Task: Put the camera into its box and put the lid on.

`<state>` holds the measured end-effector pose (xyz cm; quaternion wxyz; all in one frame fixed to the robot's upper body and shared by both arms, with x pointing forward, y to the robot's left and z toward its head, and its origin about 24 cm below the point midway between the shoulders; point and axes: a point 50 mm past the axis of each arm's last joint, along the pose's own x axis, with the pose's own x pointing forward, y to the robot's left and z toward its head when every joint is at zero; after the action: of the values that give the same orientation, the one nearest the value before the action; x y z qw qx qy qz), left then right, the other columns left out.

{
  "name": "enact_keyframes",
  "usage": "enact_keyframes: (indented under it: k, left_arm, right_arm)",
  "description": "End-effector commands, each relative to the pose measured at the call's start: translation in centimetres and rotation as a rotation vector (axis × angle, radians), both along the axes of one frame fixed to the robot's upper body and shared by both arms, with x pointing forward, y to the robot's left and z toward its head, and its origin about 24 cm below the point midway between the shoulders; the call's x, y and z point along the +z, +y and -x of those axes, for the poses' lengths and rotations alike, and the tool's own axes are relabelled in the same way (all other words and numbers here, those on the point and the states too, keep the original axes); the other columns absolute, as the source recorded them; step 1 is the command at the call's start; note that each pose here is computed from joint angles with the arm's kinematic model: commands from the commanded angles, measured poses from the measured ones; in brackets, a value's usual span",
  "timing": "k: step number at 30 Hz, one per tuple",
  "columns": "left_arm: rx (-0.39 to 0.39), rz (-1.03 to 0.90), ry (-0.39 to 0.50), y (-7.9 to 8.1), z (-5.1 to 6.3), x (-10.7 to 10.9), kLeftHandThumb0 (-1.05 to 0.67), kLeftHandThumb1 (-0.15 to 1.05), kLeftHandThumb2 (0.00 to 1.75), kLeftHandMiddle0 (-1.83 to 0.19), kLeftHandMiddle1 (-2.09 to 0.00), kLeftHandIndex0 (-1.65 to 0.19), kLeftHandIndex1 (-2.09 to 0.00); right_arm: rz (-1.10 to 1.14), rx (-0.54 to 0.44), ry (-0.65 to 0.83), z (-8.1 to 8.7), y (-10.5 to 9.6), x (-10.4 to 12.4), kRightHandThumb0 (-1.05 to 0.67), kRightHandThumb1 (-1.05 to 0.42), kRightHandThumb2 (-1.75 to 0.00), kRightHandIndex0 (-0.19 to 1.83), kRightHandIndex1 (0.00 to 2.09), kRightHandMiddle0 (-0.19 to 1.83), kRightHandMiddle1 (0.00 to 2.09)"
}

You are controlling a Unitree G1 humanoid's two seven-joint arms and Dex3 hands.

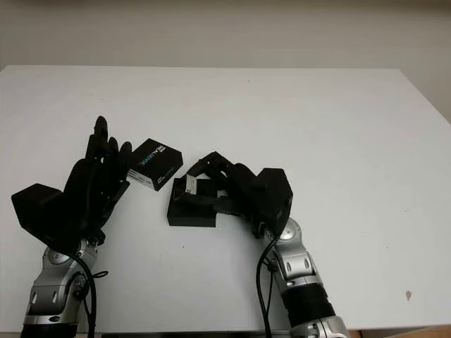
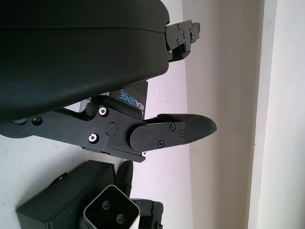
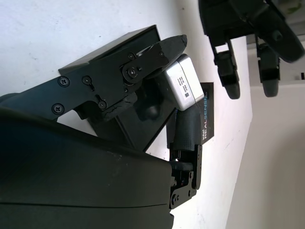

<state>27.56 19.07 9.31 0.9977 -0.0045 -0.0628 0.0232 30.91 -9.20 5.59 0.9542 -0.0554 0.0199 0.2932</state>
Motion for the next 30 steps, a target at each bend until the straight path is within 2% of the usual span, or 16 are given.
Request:
enact_keyframes:
  k: [1,12,24,25,27,30]
  left_arm:
    - [0.0,-0.001,-0.013,-0.2,0.1,0.2,-0.54,1.05,0.46,0.19,0.0,0.19,0.0]
    - [-0.004,0.002,-0.013,-0.1,0.1,0.2,-0.55,1.05,0.46,0.19,0.0,0.19,0.0]
    - [-0.003,0.004,-0.015,-0.1,0.2,0.2,-0.54,1.05,0.47,0.19,0.0,0.19,0.0]
    - [-0.002,0.0,-0.012,-0.1,0.2,0.2,-0.54,1.05,0.46,0.19,0.0,0.19,0.0]
    - [-0.002,0.0,-0.012,-0.1,0.2,0.2,-0.55,1.05,0.46,0.19,0.0,0.19,0.0]
    - [-0.004,-0.011,-0.011,-0.1,0.2,0.2,-0.55,1.05,0.45,0.19,0.0,0.19,0.0]
  right_arm:
    - [0.035,0.01,0.051,0.9,-0.1,-1.7,-0.41,-1.01,-0.05,0.14,0.07,0.21,1.84]
    - [0.082,0.014,0.001,1.1,0.0,-1.8,-0.4,-1.01,-0.05,0.14,0.06,0.21,1.82]
    - [0.245,0.031,-0.182,1.3,-0.3,-1.0,-0.44,-1.0,-0.05,0.16,0.07,0.17,1.73]
    - [0.265,0.036,-0.205,1.3,-0.5,-0.7,-0.43,-1.0,-0.05,0.11,0.05,0.03,1.55]
    - [0.297,0.044,-0.249,1.3,-0.7,-0.2,-0.42,-0.99,-0.05,0.06,0.03,-0.08,1.31]
    - [0.317,0.041,-0.306,1.3,-1.0,0.4,-0.42,-0.98,-0.05,0.0,0.01,-0.14,1.17]
